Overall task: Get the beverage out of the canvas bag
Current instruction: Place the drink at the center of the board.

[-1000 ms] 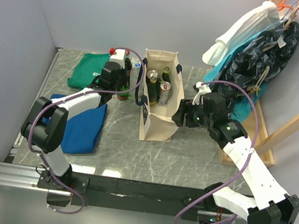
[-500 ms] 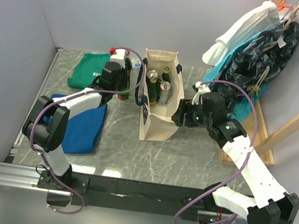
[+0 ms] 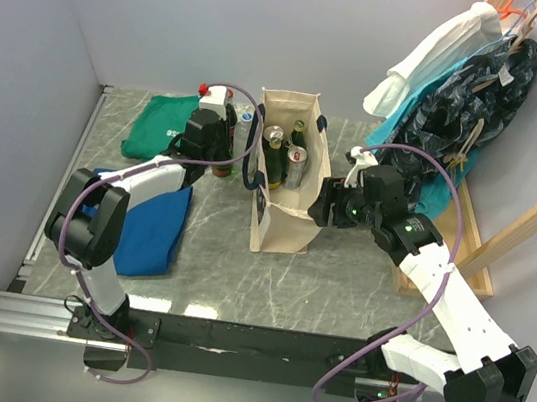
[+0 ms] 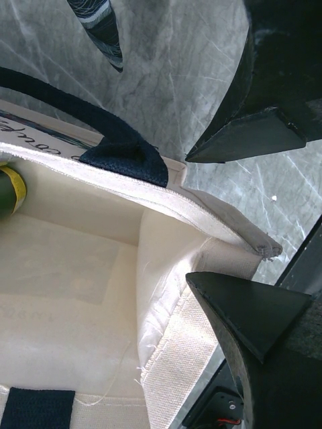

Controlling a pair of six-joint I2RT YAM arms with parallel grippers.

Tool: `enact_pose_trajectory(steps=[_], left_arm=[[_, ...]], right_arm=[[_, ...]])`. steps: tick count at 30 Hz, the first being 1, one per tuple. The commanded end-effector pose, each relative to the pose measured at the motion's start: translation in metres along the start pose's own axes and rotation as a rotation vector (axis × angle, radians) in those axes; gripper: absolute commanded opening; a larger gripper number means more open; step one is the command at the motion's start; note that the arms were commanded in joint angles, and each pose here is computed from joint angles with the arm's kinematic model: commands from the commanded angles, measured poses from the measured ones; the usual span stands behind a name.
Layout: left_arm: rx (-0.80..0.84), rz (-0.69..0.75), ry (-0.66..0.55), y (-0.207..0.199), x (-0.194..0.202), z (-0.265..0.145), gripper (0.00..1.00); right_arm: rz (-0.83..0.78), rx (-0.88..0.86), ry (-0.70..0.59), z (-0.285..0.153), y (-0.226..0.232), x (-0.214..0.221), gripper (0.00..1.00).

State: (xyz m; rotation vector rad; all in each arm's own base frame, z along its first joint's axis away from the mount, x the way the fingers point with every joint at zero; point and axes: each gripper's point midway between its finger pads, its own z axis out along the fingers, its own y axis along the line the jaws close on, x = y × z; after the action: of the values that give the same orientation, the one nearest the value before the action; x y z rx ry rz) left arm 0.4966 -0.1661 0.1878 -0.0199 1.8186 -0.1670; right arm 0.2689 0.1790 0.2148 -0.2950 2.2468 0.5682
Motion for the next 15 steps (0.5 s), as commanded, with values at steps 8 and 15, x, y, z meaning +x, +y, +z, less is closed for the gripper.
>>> enact_pose_trajectory(steps=[8, 15], left_arm=[[0.028, -0.048, -0.156, -0.0107, -0.0633, -0.0027, 0.24], [0.027, -0.045, -0.145, -0.011, -0.0673, -0.0056, 0.29]], right_arm=[[-0.018, 0.022, -0.001, 0.0009, -0.0037, 0.0009, 0.72], [-0.017, 0.023, -0.001, 0.0003, -0.0041, 0.0019, 0.72]])
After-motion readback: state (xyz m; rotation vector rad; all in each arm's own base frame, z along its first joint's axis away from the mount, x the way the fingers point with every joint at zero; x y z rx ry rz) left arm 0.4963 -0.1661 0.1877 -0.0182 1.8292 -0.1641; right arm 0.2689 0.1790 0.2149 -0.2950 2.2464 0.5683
